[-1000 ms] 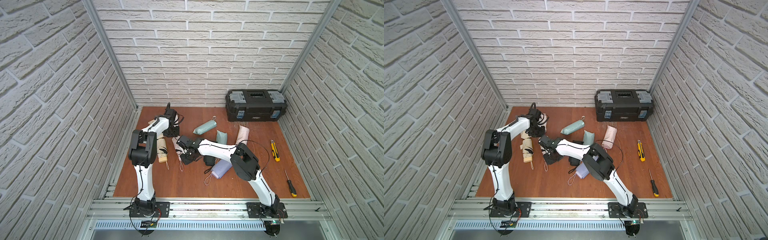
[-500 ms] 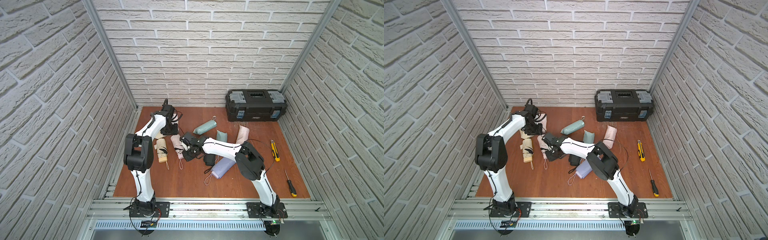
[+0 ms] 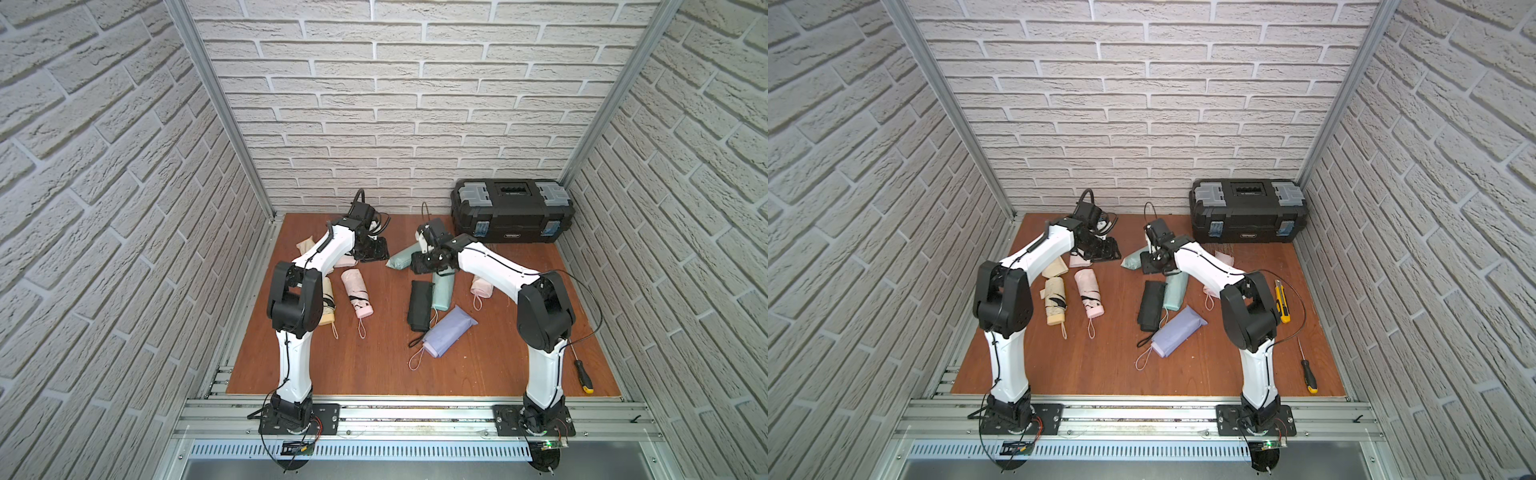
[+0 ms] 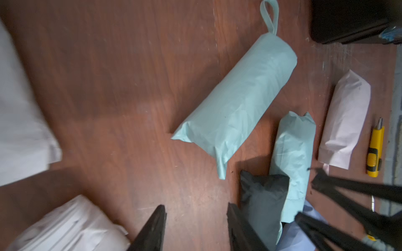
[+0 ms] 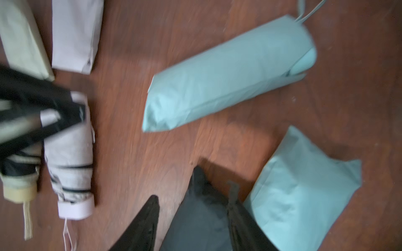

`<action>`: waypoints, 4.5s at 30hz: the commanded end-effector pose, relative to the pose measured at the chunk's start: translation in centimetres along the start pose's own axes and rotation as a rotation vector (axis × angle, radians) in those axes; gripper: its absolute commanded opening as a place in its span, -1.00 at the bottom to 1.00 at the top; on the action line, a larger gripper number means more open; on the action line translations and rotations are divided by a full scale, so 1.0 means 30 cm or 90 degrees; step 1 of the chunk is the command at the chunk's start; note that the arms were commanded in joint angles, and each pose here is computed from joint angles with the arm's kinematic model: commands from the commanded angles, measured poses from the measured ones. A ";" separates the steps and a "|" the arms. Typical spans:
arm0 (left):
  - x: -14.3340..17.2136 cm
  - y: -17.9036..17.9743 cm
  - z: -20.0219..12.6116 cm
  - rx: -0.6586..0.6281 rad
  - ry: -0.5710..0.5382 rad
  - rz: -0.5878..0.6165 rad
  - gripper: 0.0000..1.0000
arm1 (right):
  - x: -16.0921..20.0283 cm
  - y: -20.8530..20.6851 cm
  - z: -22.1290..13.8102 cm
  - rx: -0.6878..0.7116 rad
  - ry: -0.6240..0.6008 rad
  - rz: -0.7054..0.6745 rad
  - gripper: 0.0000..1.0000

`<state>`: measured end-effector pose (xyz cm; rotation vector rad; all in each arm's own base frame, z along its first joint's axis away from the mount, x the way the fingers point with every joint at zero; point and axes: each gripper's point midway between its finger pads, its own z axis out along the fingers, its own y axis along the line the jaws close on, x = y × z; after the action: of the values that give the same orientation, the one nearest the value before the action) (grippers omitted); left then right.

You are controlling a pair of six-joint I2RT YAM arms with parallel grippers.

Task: Take umbrellas out of sleeves
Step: Adjust the umbrella at the center of the board.

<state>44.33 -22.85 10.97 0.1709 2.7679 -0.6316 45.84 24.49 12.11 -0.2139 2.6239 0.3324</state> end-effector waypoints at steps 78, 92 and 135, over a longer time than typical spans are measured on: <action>0.026 0.131 0.085 -0.020 -0.060 -0.080 -0.06 | 0.117 0.215 0.133 0.002 0.064 -0.091 0.10; 0.017 0.141 0.016 -0.027 -0.091 -0.079 -0.05 | 0.055 0.056 0.132 0.144 0.062 -0.131 0.16; -0.061 0.241 -0.130 0.018 -0.110 -0.162 0.04 | 0.180 0.014 0.309 0.161 0.134 -0.035 -0.66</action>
<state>45.71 -15.07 9.68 -0.2253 2.6691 -0.6537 46.51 27.18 2.32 -0.2497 2.7775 -0.0602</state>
